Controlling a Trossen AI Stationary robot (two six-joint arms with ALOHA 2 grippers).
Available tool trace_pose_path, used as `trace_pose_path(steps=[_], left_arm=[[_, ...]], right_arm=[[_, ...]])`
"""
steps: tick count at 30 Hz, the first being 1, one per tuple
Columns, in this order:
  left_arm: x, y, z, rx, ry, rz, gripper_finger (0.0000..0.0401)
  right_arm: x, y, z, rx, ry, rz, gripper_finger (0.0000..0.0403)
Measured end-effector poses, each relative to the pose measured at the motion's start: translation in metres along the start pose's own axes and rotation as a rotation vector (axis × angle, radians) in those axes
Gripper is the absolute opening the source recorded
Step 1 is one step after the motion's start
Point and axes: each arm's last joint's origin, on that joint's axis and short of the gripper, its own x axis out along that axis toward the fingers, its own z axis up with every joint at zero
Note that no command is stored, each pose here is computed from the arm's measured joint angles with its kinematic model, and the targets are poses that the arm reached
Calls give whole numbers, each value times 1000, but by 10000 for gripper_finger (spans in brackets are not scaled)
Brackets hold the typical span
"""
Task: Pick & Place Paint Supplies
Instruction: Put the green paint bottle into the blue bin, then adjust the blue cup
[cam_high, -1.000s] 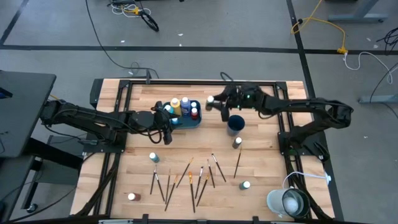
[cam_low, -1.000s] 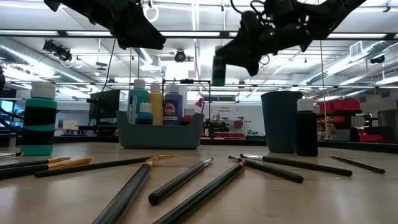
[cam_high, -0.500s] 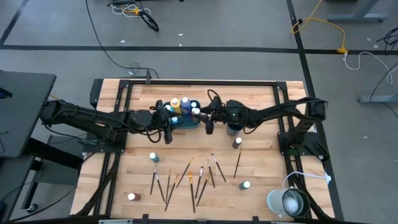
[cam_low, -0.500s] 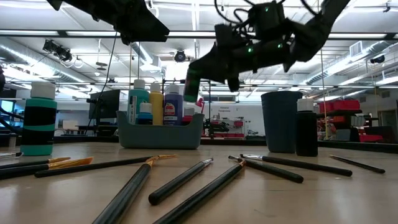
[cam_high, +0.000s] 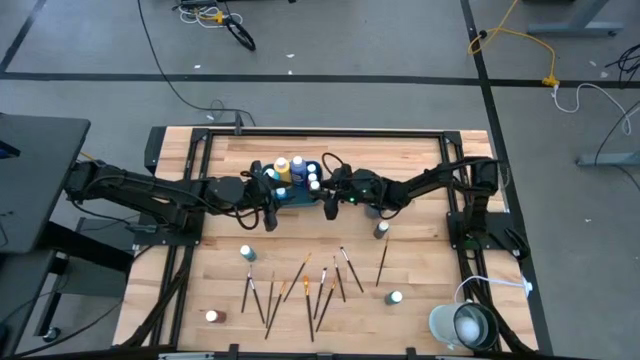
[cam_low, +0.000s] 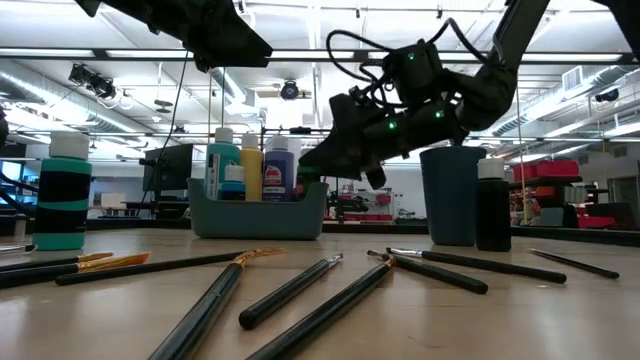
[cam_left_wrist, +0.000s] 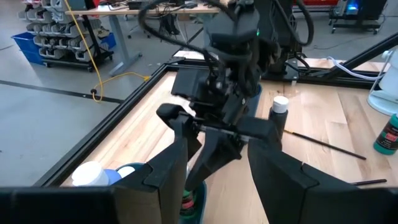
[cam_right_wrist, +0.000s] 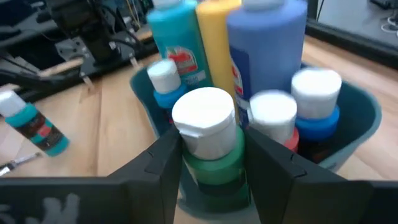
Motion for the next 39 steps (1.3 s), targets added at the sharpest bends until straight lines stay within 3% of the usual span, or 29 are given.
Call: trace_pose_path(steps=[21,31,39], left_arm=[[0,0,-1,3,6,0,179],[0,0,-1,3,7,1,179],[0,0,-1,3,7,1,179]], right_arm=[[13,-3,-8,-69,17,-74,150],[13,-4,-7,-83,9,-74,205],[12,-4,-6,-110,11,-74,214]])
